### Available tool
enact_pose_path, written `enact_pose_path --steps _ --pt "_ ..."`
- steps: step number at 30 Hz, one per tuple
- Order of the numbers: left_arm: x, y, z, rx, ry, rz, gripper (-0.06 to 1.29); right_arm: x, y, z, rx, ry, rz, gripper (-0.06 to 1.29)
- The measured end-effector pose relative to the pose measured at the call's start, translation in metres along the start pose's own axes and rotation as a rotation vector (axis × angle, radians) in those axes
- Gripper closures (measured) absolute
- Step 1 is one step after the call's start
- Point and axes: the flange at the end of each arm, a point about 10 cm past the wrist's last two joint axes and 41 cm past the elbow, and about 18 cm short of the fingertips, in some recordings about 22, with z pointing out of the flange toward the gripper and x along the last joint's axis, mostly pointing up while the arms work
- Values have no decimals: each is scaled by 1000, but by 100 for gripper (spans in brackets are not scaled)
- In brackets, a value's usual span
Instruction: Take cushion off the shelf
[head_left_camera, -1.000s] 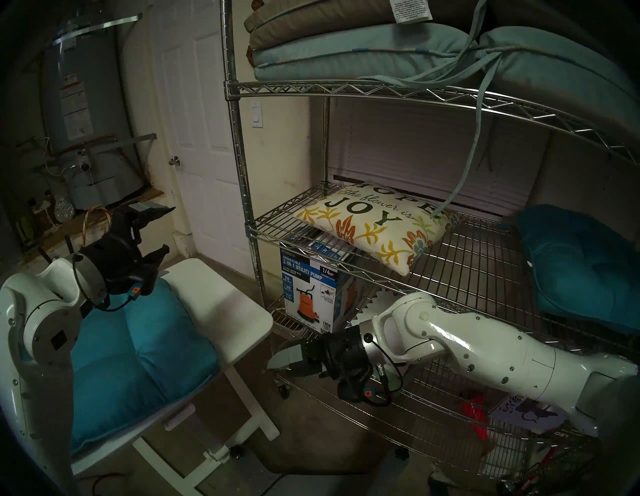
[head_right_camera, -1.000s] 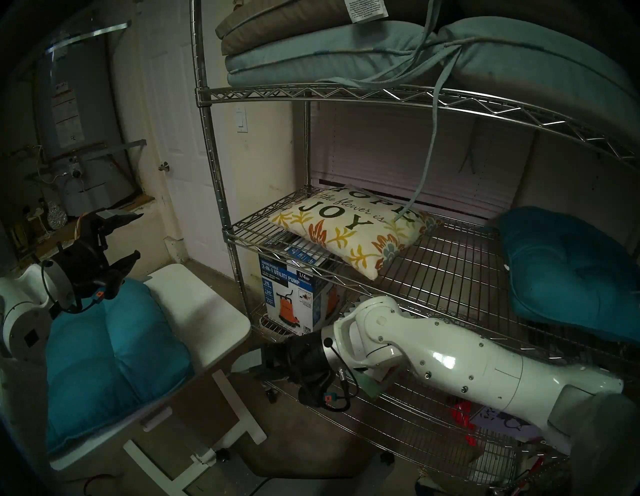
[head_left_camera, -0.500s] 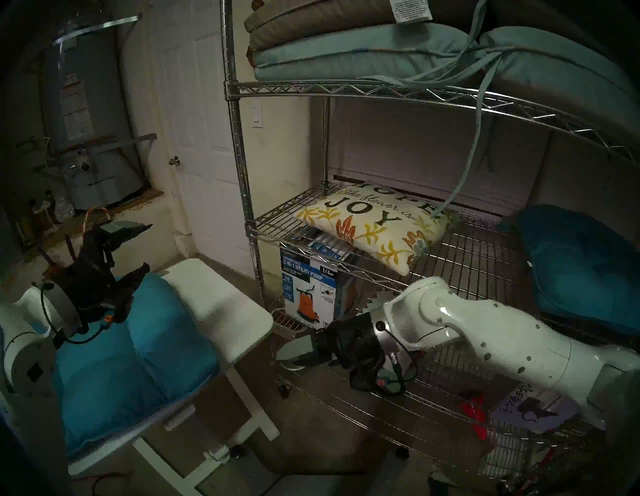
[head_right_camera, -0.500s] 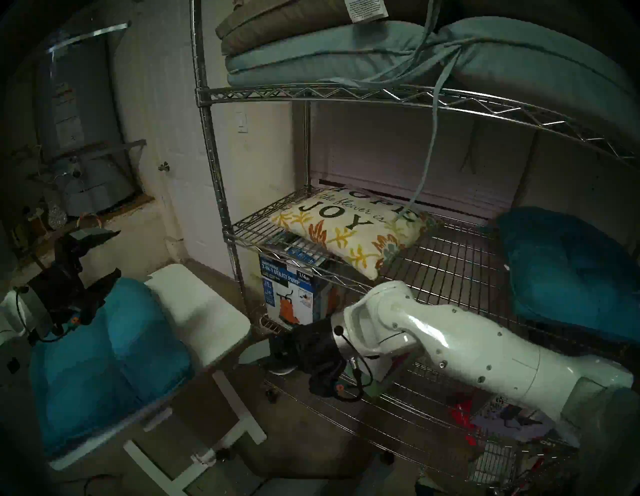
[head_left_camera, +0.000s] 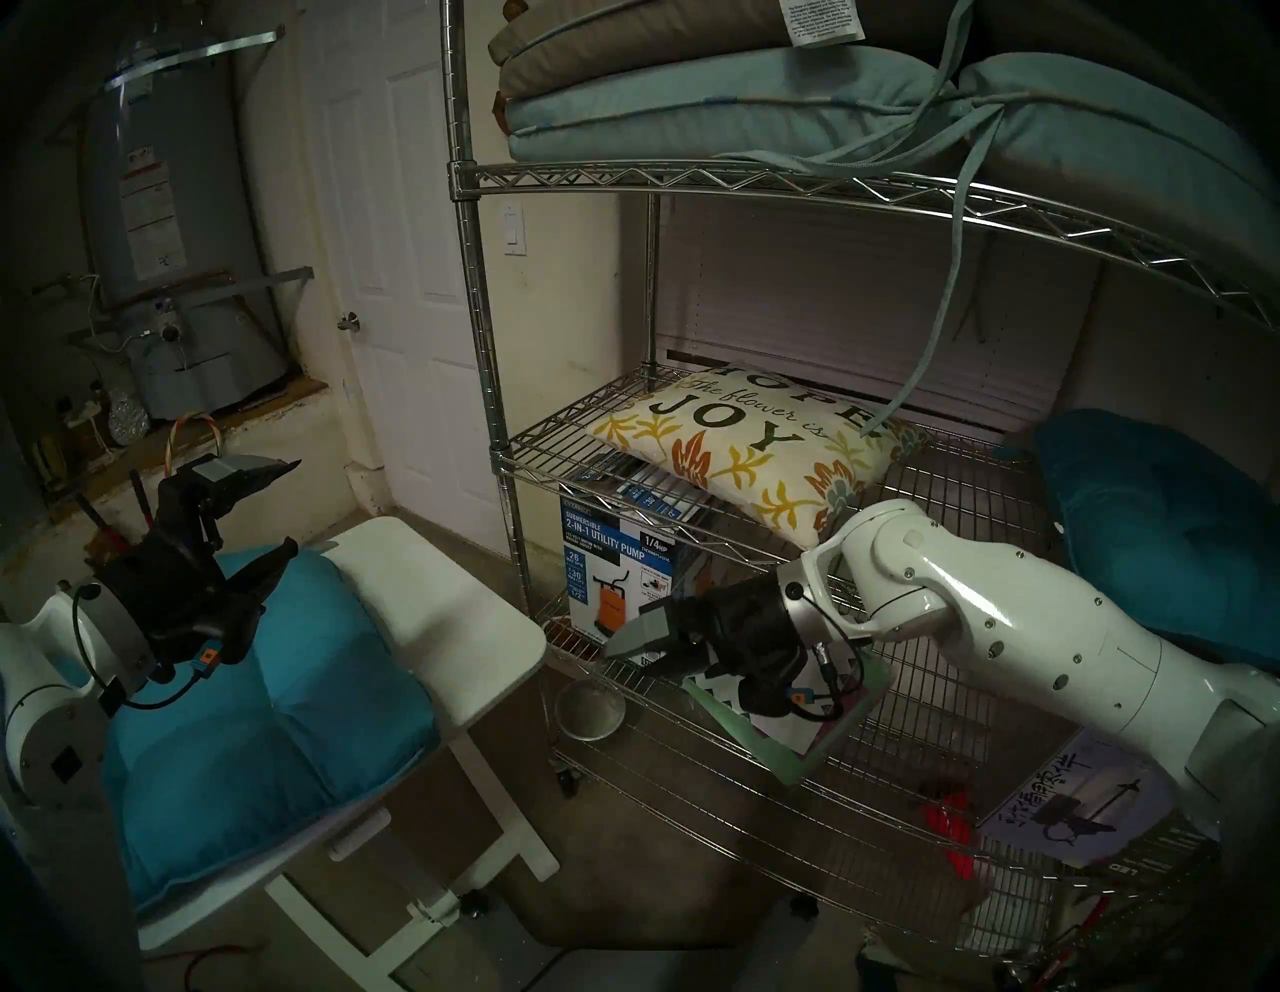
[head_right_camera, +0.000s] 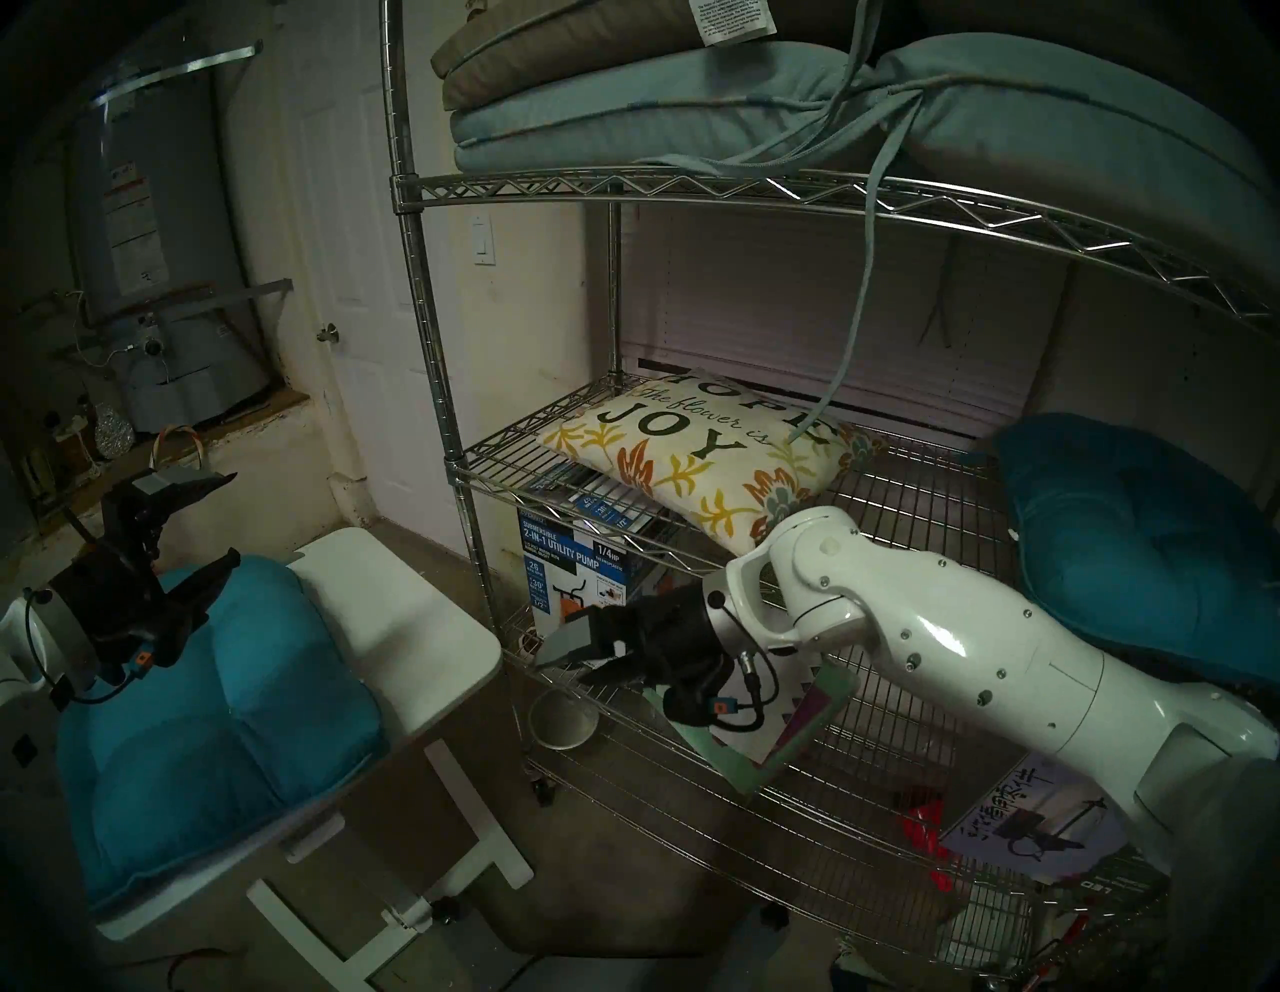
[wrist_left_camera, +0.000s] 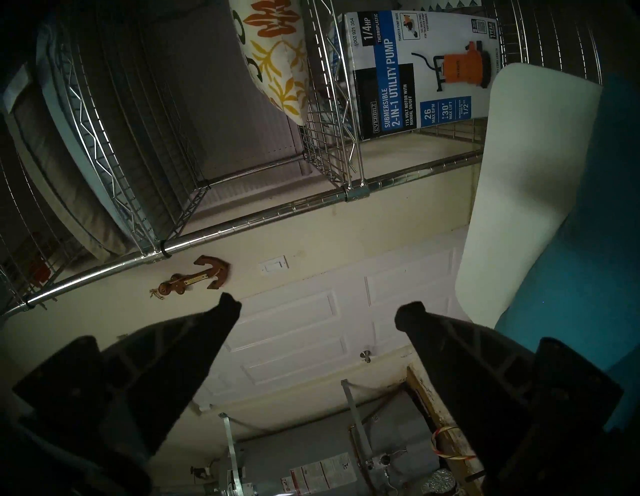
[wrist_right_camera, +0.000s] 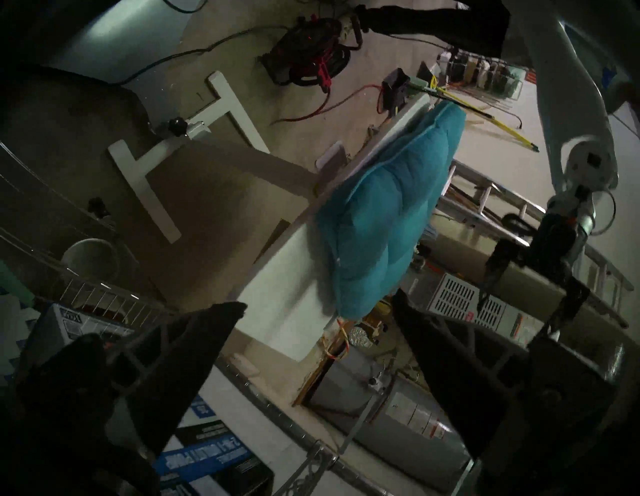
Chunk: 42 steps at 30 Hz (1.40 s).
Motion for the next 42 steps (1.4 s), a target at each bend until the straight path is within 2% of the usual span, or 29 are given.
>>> enact_pose_path --steps 4,8,13,20,27,36,42 --pt "0 0 0 2 2 0 -3 -23 5 -20 -124 -84 76 2" --pt "0 0 -1 6 2 1 -3 -36 8 -39 -229 -145 138 2" --pt "0 0 -1 11 2 0 -3 -38 2 -54 -289 -176 207 2" --pt "0 -1 -1 16 2 -1 -3 -17 -9 -57 -302 -172 263 2" --pt "0 -1 -1 19 0 -3 -3 -2 -13 -66 -296 -178 276 2" --pt "0 -1 -1 21 -2 -4 -3 -4 -17 -96 -254 -216 249 2" --pt "0 -2 -1 22 -2 -4 -3 -8 -30 -107 -210 -221 235 2"
